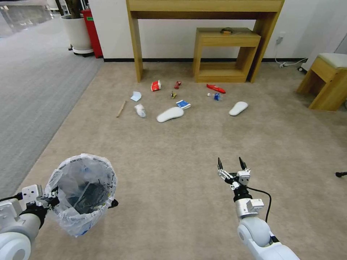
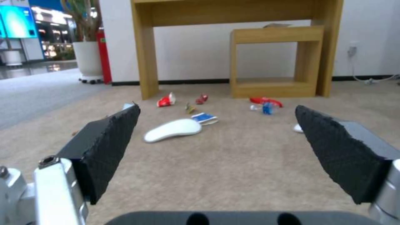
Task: Pick up the trash bin and place the garbage on the floor into it.
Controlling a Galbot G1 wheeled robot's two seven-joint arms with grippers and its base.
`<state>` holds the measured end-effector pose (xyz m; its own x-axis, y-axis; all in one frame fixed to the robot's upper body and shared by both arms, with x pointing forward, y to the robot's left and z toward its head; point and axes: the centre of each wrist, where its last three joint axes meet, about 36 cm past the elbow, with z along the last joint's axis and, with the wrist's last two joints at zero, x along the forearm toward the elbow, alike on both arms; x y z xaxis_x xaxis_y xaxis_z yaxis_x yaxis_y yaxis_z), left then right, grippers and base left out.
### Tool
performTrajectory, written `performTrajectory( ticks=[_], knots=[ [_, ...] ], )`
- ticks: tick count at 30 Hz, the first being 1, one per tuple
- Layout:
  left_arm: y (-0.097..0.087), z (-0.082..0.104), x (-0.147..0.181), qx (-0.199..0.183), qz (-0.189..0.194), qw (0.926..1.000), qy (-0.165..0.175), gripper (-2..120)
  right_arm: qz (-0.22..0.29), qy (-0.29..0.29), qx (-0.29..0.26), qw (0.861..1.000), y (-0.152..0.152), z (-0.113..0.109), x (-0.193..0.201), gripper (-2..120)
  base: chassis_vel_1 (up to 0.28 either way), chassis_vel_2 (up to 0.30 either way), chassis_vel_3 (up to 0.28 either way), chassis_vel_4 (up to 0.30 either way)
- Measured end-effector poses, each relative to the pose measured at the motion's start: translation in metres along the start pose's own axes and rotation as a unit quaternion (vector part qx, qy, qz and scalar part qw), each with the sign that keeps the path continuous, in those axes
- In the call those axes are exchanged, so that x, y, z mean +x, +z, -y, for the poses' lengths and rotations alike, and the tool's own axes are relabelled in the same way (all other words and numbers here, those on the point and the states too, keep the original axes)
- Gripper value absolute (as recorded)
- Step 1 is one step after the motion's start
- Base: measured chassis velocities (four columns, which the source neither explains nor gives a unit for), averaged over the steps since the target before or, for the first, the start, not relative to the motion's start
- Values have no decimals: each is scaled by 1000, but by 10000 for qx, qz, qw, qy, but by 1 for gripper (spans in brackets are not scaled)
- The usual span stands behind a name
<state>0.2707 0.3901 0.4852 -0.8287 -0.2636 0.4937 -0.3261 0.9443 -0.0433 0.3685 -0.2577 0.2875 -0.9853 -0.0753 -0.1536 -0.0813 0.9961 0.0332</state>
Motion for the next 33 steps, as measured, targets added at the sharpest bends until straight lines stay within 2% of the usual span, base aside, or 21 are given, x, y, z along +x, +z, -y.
performTrajectory(
  ticks=[20, 33],
  knots=[
    [6, -2, 7, -52, 21, 10000, -3, 0, 44, -47, 92, 9999, -1, -2, 5, 92, 15, 14, -11, -12],
    [8, -2, 7, -54, 46, 10000, -4, 0, 35, -49, 71, 10000, 1, -5, 4, 90, -115, 114, 115, -111]
  ],
)
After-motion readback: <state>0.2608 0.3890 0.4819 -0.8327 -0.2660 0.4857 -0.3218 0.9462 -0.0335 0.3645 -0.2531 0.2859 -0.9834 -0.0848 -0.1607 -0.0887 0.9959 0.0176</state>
